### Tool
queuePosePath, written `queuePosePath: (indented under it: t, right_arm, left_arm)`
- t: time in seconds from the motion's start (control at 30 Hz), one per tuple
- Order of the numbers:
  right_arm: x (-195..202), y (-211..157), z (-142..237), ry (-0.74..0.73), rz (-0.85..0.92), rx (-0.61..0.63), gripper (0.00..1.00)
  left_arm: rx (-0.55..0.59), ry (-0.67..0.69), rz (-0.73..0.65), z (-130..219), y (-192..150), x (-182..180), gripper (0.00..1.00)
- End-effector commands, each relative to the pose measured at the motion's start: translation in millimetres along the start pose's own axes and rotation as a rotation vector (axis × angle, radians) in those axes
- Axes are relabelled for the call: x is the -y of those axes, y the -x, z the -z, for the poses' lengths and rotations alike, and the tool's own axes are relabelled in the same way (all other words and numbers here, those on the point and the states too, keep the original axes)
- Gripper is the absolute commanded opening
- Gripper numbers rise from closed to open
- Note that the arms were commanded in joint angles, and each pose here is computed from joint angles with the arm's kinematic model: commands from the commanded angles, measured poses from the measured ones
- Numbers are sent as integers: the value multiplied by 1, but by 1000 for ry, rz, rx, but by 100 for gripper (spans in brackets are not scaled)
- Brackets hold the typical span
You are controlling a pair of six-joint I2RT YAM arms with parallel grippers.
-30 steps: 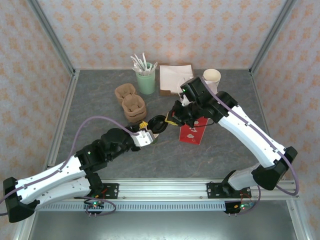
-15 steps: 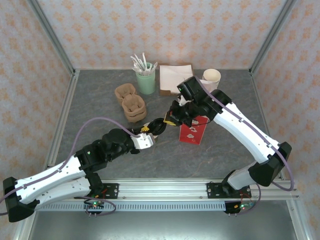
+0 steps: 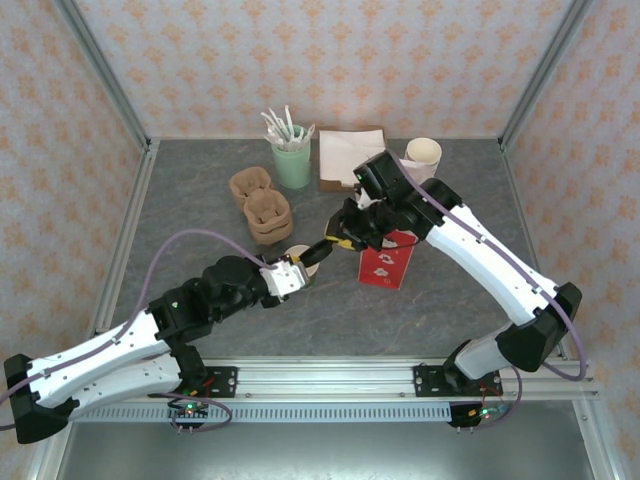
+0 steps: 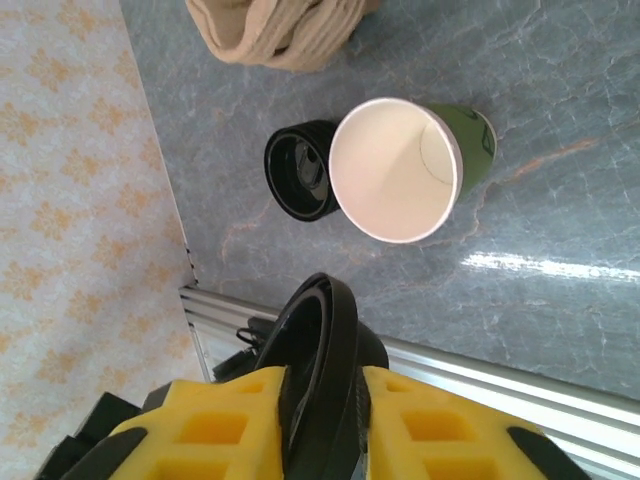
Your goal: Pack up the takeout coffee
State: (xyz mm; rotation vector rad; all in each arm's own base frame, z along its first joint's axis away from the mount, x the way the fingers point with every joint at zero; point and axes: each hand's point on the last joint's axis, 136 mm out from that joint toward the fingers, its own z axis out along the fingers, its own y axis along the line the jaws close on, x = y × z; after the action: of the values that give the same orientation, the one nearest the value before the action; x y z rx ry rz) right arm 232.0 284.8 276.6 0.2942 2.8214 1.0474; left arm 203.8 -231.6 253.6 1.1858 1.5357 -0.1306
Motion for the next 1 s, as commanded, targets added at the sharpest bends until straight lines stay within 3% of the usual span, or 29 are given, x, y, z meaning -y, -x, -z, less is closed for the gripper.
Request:
queuePosePath:
  t: [0.0,0.13,0.27,0.43,0.63,0.77,0.97]
  right_arm:
    - [-14,11,25,42,73,124,32]
    - [-18,22,48,56,139,247,37]
    - [-24,27,65,101,206,335,36]
    - [-30,17,49,170,225,304,33]
    - [-44,-9,11,187,250,236,32]
    - [-37,-14,-13,134,228,225,31]
    - [0,1,-42,-42,178,283,31]
  left_arm:
    - [39,56,164,10,17,-17,11]
    - [29,54,329,15,10,-18,12]
    - [-29,5,540,16,-10,-17,11]
    - [-167,-75,854,8,-37,-15,10]
    - [-183,-119,1200,6,-56,-20,11]
    - [-203,-107,1318,9,-67,-24,12]
    - [-187,-106,1368,12,-74,-26,12]
